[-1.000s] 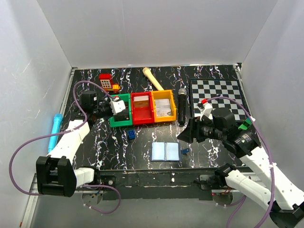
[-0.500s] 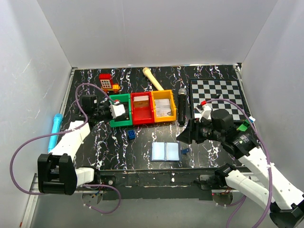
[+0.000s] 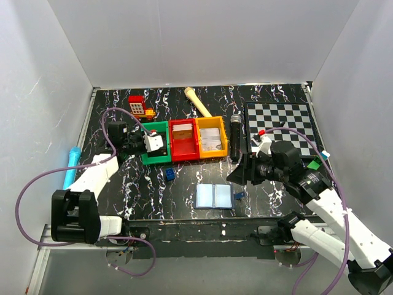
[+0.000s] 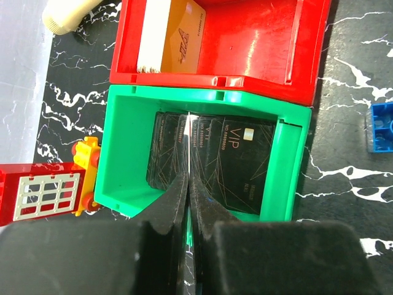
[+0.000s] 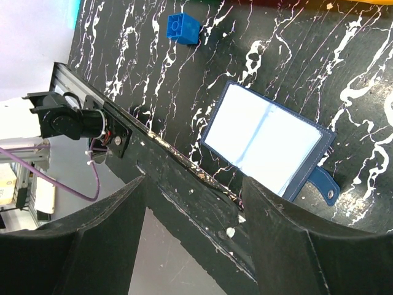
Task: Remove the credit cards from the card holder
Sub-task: Place the credit card in the storage box.
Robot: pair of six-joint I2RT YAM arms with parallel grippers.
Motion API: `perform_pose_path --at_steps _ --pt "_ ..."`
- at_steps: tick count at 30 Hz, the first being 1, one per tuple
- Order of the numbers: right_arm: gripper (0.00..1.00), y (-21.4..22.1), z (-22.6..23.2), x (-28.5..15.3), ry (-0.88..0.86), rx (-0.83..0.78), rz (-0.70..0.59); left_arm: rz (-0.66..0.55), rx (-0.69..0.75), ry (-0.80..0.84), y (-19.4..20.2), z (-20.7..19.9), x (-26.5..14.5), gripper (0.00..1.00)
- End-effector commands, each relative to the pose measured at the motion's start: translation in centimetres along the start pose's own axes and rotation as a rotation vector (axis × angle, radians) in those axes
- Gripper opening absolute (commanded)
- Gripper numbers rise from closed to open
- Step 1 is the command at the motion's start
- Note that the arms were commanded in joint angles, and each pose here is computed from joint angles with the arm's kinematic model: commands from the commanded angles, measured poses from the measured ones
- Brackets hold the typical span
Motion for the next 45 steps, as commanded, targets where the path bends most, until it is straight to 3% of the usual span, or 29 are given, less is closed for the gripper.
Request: perform_pose_path --at_steps 1,26,45 --pt "0.70 -0.5 0.8 0.4 -0.042 -0.007 -0.004 -0.025 0.049 -0.006 0.2 -0.4 0.9 0.00" --pt "0.70 -0.5 0.5 1.8 -0.034 0.001 0.051 -0.100 0.042 0.075 0.0 -5.5 3.2 0.00" --pt "0.70 -0.4 0.3 2.1 -0.028 0.004 0.063 -0.022 0.016 0.056 1.2 -4.6 3.9 0.01"
Point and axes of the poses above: each gripper's point midway between its finger pads, its own x axis out along the fingers, its own z axis along the line the jaws close on, y = z × x, the point moved 5 cm from there along -x, back along the fingers, and after that the axes turned 14 degrees about x, right-handed, at the moved point
